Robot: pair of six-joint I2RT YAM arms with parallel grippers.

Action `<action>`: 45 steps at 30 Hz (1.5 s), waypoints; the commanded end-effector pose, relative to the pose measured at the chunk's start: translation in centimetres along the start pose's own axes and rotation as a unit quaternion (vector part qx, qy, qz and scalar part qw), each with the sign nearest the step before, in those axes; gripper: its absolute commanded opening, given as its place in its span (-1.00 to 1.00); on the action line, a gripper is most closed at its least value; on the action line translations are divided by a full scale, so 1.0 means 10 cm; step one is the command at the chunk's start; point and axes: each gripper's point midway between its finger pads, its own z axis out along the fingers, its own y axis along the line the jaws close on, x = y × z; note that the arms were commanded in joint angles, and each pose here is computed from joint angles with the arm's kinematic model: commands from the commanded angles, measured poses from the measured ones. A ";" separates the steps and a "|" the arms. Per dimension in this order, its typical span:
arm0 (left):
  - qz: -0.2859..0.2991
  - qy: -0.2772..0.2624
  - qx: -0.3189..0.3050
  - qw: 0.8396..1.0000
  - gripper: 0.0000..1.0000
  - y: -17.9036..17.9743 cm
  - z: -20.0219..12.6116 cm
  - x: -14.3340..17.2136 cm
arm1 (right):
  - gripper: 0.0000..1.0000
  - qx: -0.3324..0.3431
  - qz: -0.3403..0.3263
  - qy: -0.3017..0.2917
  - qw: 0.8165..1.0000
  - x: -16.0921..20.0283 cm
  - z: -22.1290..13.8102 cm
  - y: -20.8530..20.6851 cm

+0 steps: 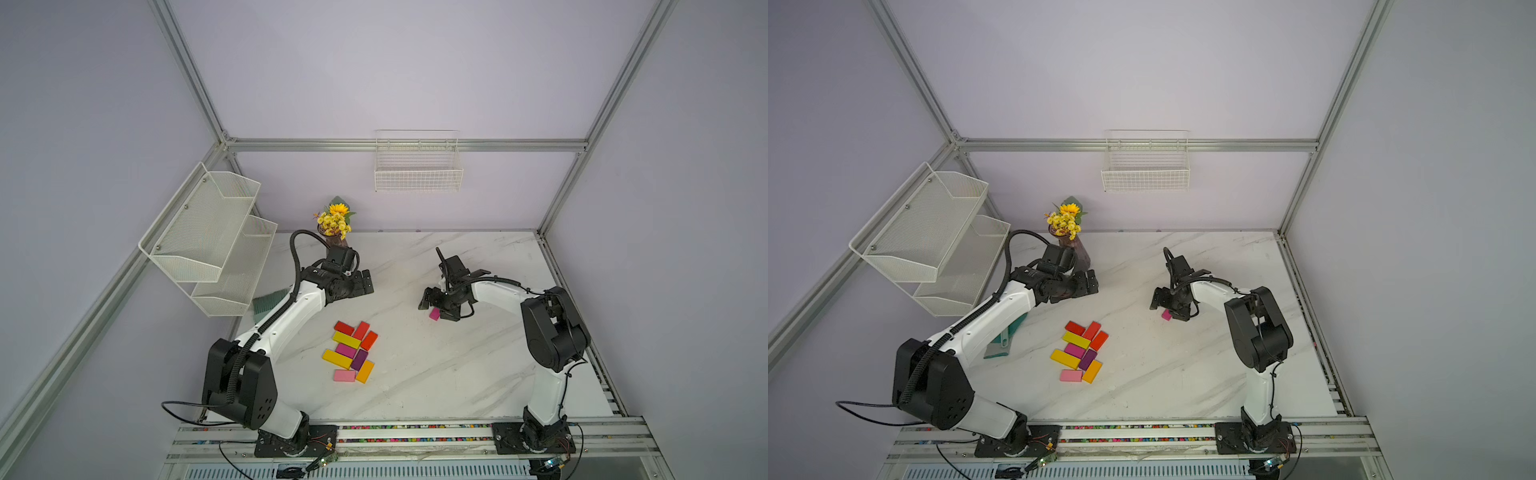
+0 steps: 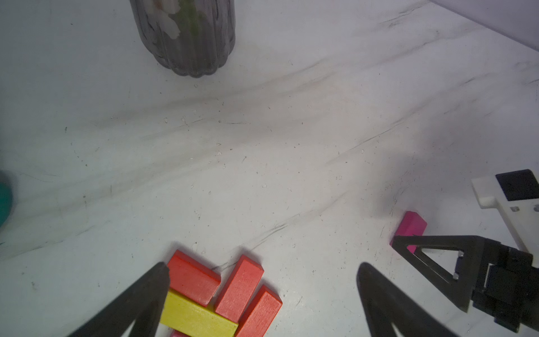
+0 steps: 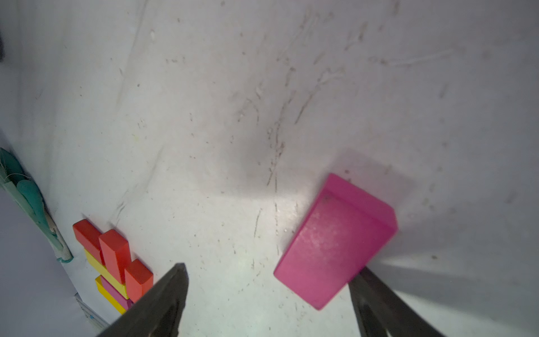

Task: Assemble the letter c with building blocks
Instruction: Pick up the building block from the center of the board.

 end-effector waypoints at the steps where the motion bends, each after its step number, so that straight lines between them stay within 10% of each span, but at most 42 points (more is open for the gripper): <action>1: -0.024 -0.016 0.016 0.999 1.00 0.00 -0.10 -0.06 | 0.75 -0.020 0.003 0.008 1.000 0.00 0.08 0.20; 8: -0.034 -0.009 0.023 0.999 1.00 0.03 -0.07 -0.03 | 0.74 -0.042 -0.040 0.009 0.998 -0.02 -0.03 0.52; 22: -0.042 0.001 0.040 0.998 1.00 0.03 -0.01 -0.03 | 0.90 0.139 -0.183 -0.040 0.972 -0.40 -0.21 0.11; 45: -0.055 0.021 0.057 0.997 1.00 0.01 0.11 0.00 | 0.74 0.203 -0.223 -0.012 0.953 -0.32 0.15 -0.05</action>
